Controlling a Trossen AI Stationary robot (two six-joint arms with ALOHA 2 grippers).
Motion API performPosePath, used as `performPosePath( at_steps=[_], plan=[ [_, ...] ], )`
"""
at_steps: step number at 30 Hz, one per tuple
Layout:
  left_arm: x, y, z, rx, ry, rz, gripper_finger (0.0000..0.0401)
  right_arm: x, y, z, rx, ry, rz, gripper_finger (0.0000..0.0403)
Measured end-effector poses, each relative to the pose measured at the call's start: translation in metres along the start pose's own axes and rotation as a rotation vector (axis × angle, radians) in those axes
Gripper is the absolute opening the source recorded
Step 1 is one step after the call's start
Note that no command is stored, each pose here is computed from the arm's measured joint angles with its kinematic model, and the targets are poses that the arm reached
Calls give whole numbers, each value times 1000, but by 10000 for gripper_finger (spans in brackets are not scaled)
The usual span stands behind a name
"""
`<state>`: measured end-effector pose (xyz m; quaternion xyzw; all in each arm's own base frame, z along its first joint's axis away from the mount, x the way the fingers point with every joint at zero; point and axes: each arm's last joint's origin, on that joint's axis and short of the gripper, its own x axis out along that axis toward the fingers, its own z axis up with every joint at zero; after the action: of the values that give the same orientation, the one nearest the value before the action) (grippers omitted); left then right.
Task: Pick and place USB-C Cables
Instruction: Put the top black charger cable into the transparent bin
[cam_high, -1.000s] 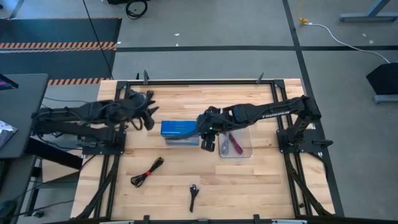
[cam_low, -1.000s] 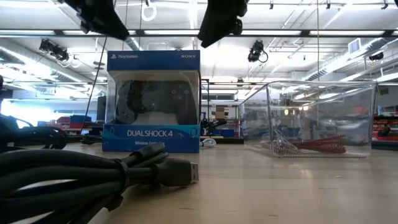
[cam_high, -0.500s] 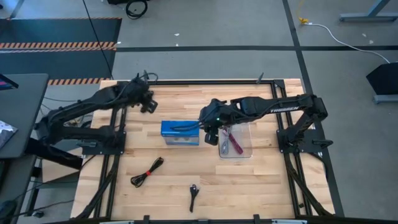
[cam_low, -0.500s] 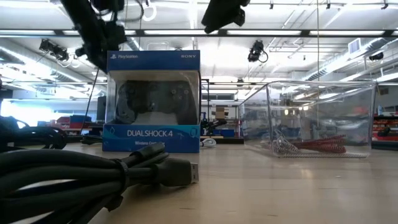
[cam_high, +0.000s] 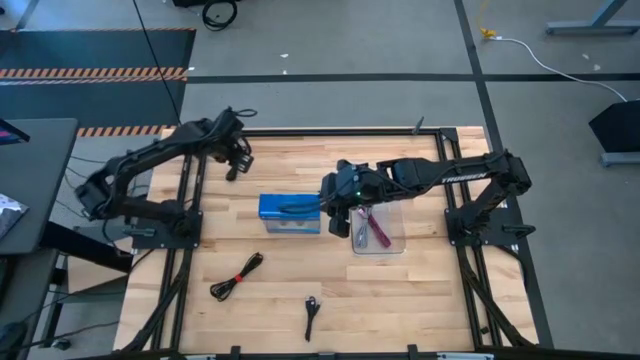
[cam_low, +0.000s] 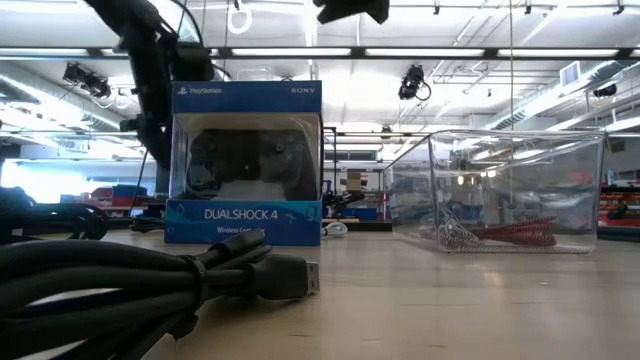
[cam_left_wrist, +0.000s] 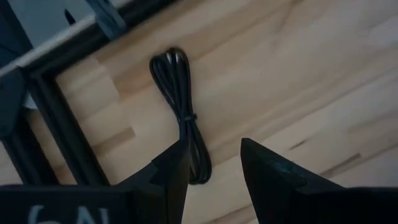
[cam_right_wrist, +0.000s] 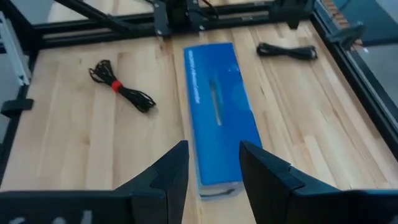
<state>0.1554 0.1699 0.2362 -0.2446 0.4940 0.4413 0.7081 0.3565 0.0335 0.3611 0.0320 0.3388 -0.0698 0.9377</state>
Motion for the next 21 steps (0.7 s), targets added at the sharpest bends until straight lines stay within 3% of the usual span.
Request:
performPosePath(
  at_steps=[14,21],
  plan=[
    [16,6,3,-19,81,-97,150,0,-3,9,-144,-94,-124,148],
    [37,5,3,-21,163,-22,150,0,-9,13,-176,-119,-137,148]
  ],
)
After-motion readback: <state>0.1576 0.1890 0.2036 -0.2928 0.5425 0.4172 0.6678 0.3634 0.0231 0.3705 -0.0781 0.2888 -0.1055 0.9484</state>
